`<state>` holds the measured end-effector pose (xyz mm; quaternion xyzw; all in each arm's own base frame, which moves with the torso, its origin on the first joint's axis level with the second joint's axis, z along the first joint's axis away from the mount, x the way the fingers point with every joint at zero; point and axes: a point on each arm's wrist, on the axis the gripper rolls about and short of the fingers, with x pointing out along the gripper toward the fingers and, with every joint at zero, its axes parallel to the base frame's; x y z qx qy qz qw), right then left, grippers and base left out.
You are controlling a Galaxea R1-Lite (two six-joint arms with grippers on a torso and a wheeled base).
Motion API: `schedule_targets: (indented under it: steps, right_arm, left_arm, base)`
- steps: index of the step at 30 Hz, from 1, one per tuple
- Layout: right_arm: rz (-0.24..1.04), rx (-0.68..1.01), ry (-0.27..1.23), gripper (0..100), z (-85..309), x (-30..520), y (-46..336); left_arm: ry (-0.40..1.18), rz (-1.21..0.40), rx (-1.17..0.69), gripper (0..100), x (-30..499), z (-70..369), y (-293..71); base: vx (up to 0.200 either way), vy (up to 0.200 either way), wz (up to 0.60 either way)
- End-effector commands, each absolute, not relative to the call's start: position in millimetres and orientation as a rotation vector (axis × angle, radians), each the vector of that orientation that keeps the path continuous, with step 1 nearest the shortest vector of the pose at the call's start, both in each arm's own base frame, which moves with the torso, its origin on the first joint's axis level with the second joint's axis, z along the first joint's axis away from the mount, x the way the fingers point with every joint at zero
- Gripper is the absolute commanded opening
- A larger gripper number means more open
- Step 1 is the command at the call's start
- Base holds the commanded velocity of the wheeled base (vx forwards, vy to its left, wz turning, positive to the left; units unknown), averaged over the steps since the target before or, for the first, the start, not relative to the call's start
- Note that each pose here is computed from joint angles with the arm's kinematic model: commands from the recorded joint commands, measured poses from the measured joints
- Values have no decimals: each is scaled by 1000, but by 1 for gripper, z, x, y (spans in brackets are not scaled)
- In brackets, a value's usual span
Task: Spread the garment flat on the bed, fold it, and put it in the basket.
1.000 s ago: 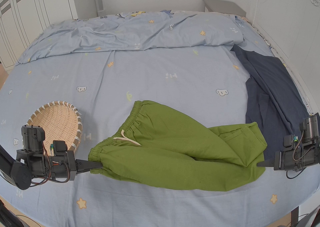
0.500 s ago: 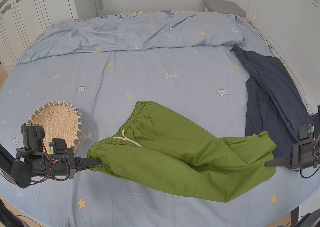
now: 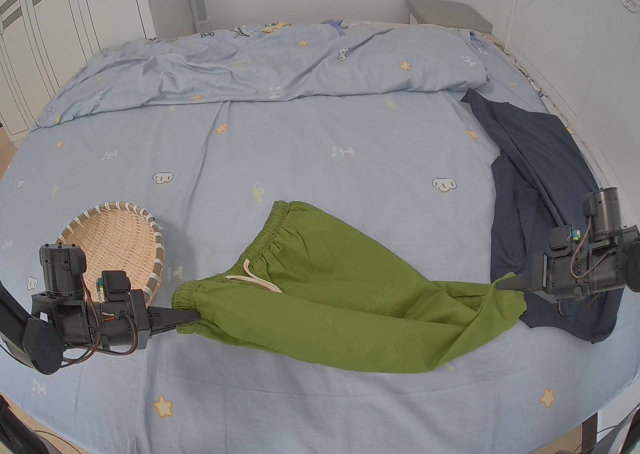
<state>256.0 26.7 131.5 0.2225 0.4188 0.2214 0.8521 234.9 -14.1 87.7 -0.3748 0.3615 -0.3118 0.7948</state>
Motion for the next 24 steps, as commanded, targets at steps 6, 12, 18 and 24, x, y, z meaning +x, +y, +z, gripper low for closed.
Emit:
schedule_targets:
  steps: [6, 12, 18, 24]
  right_arm:
    - [352, 529, 882, 0, 70, 342, -9]
    - [329, 535, 838, 0, 76, 356, -22]
    - [378, 554, 840, 0, 78, 353, -21]
    - [423, 565, 825, 0, 96, 341, -17]
  left_arm:
    - [719, -650, -822, 0, 265, 69, -6]
    - [690, -661, -842, 0, 281, 67, -7]
    - [701, -663, -843, 0, 283, 62, -9]
    - [697, -666, -840, 0, 281, 65, -10]
  base:
    - [0, 0, 0]
    - [0, 0, 0]
    - [0, 0, 0]
    - [0, 0, 0]
